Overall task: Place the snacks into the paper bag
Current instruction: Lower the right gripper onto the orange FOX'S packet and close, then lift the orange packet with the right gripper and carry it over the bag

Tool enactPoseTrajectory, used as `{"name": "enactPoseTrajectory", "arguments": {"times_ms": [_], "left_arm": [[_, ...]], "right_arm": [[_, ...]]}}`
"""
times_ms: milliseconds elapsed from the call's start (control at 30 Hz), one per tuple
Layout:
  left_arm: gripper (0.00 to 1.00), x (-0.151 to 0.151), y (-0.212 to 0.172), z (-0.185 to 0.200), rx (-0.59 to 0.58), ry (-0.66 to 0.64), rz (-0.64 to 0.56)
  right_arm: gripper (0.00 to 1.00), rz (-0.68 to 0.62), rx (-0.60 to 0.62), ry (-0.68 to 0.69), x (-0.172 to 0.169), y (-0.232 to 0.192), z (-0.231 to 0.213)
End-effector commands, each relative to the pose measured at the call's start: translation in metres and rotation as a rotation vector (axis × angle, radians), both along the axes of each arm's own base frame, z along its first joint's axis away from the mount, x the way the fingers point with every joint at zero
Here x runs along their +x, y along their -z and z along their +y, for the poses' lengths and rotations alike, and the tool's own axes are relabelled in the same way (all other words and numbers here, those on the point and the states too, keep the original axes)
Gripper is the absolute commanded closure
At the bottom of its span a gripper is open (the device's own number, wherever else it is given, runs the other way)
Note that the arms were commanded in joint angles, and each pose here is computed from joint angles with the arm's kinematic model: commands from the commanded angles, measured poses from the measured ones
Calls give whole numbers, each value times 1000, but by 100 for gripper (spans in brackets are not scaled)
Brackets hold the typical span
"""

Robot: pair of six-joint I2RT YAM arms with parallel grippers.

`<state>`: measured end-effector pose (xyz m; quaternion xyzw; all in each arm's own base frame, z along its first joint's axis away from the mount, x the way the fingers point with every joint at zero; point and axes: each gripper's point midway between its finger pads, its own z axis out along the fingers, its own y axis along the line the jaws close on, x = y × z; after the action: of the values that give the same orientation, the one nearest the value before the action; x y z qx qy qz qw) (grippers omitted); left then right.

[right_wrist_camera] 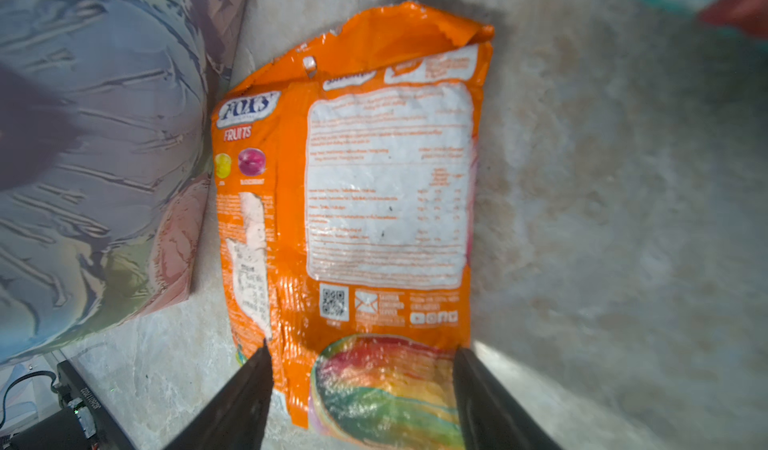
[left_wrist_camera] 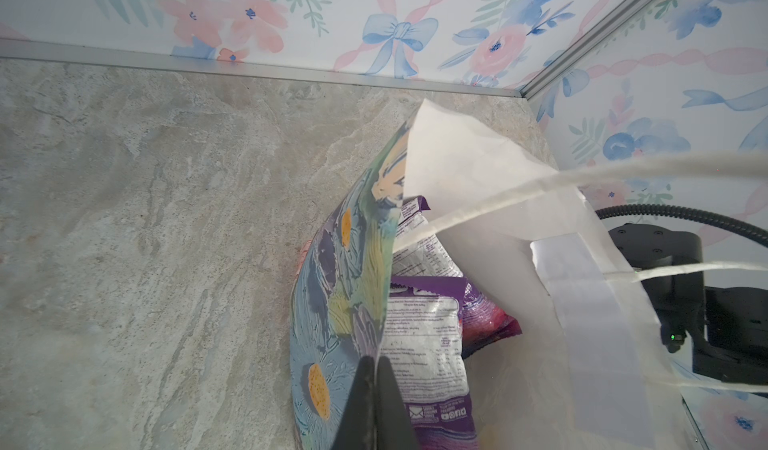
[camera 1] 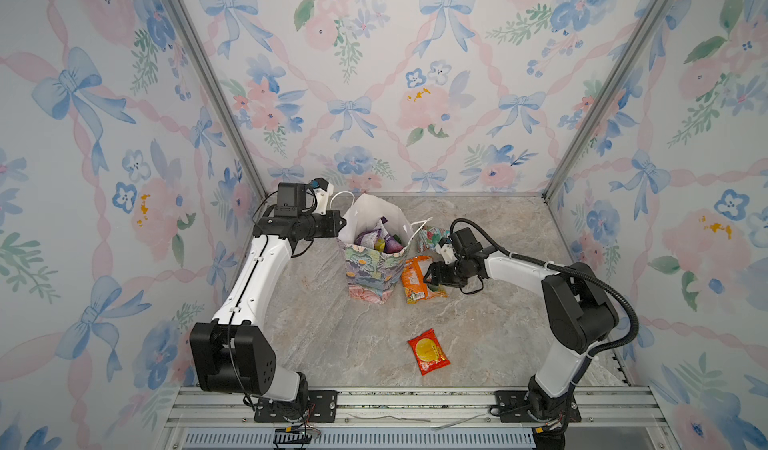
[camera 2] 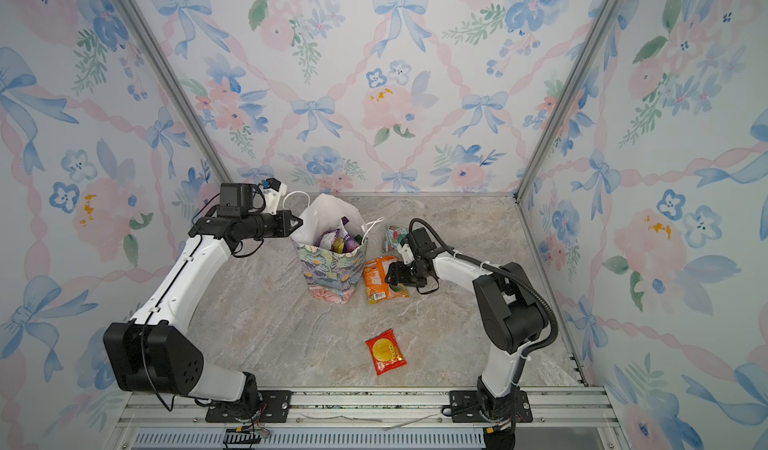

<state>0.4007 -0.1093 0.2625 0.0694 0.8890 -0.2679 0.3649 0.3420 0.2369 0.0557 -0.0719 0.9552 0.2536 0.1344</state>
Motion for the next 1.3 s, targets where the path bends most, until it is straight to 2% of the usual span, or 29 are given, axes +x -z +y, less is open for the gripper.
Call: {"name": "enactPoseTrajectory", "arguments": {"times_ms": [0,300,633,767,867,1100,1267], "left_arm": [[100,-6,19,1,23,2,53],[100,-6,18,1,24,1,50],[100,-6,18,1,24,1,49],[100,-6,17,1,24,2,48],[100,-6,17,1,23,3,48],[100,-6,17,1,25,2,47],[100,-7,17,1,24,6,47]], "right_arm": [[28,-50,-20,19,8,-19,-14],[29,-3,-10,28,14,5,-12],[29,34,63,7,5,17,18],[33,46,105,-2,1,18,34],[43,52,135,-3,0,18,42],[83,42,158,12,3,7,43],[94,4,127,31,4,-9,30]]}}
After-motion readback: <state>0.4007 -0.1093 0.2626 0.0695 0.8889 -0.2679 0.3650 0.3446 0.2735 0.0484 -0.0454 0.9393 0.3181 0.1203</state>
